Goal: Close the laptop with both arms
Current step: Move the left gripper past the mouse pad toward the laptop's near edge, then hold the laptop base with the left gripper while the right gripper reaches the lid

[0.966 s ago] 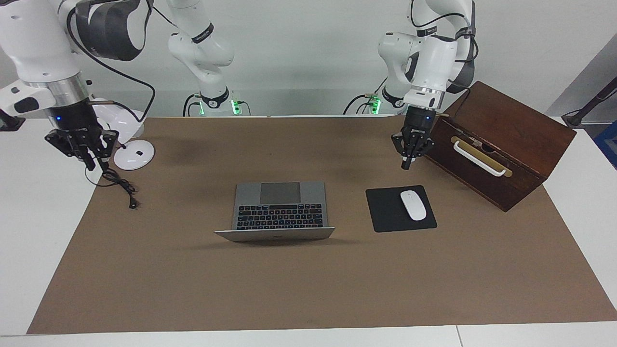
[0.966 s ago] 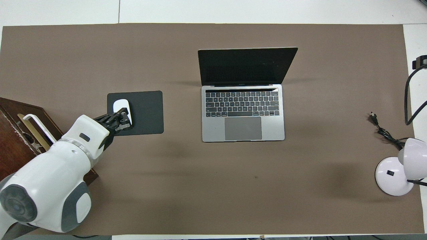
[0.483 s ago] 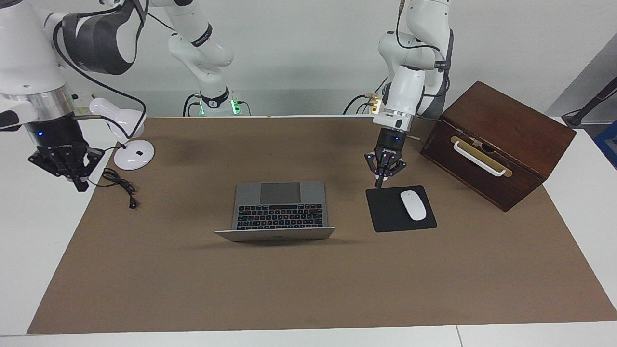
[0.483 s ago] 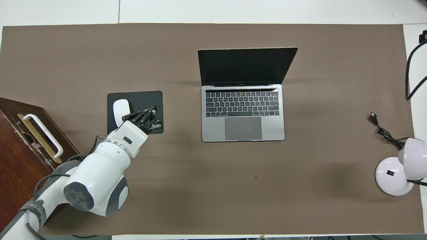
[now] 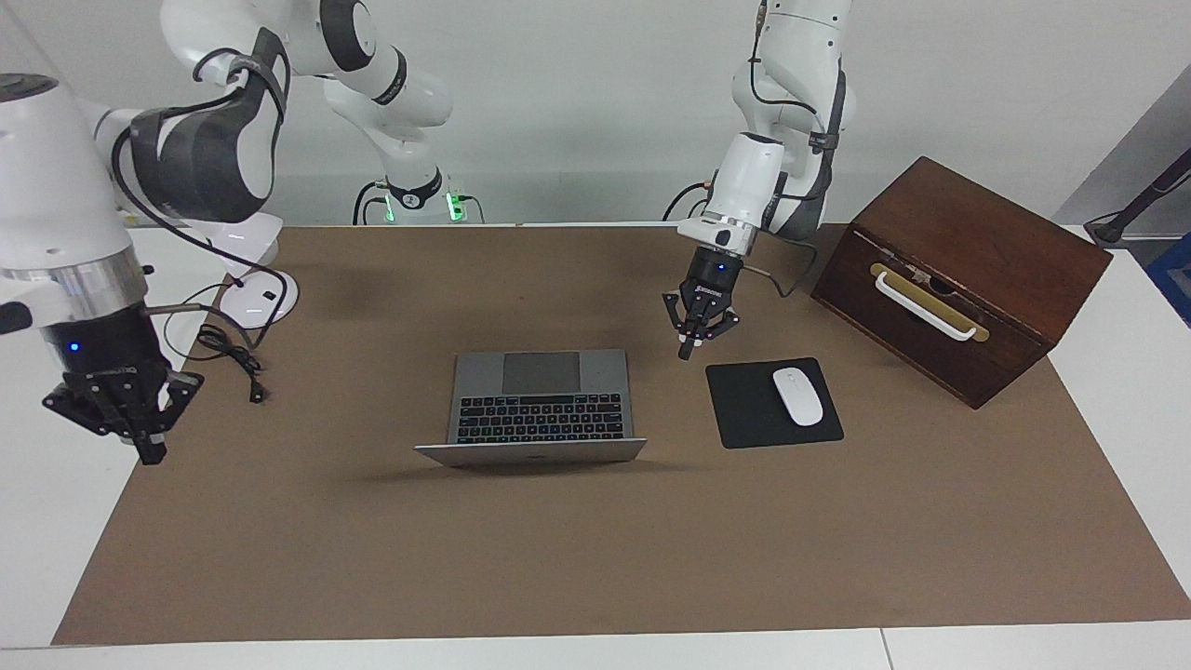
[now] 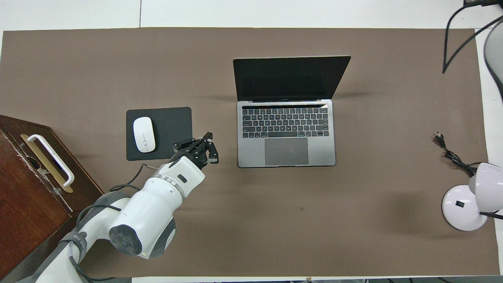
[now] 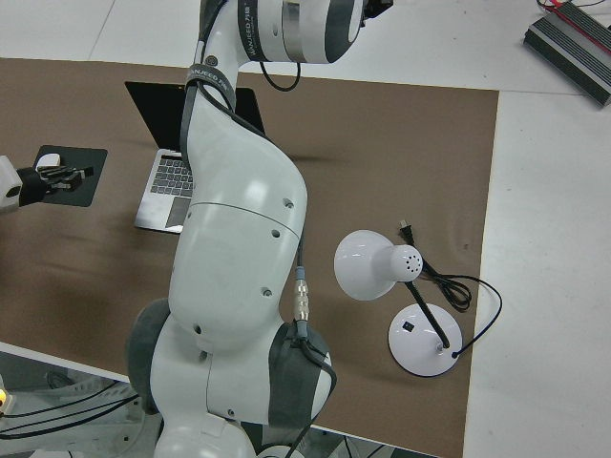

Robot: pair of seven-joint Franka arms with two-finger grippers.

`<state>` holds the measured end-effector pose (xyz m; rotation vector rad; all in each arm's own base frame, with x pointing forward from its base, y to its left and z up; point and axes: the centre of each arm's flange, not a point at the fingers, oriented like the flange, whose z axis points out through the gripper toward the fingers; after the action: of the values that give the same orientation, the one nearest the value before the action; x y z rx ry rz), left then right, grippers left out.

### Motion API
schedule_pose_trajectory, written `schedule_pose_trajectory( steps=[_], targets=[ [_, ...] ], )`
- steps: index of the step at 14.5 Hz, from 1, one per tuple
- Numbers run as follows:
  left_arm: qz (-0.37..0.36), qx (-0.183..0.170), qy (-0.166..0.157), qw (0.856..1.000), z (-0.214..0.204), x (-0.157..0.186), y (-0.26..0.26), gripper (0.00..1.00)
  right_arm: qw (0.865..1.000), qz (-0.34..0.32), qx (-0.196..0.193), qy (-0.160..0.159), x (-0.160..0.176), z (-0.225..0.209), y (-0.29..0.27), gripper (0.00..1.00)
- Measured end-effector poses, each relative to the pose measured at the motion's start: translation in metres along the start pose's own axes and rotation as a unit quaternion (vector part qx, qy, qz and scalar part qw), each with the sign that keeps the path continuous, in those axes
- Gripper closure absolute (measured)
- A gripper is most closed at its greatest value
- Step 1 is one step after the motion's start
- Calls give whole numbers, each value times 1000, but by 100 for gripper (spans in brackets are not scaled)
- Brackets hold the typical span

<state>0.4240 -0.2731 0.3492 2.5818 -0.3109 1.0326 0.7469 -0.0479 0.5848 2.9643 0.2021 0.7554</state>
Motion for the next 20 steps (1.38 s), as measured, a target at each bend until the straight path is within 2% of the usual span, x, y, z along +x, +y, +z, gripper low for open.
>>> schedule_pose_trajectory(
  steps=[5,8,12,16,20],
  targets=[
    [6,-12,-10,1000,36,-23,34,99,996,40,47,66,32,23,-132,99],
    [1,-14,-16,1000,51,-30,50,99,993,52,69,74,34,20,-211,99],
    [13,-13,-34,999,72,-50,62,99,993,52,53,88,24,28,-303,99],
    [18,-12,-42,999,77,-60,65,99,992,57,54,101,14,81,-320,99],
    [21,-11,-47,999,77,-67,64,99,992,60,56,95,12,87,-326,99]
  ],
)
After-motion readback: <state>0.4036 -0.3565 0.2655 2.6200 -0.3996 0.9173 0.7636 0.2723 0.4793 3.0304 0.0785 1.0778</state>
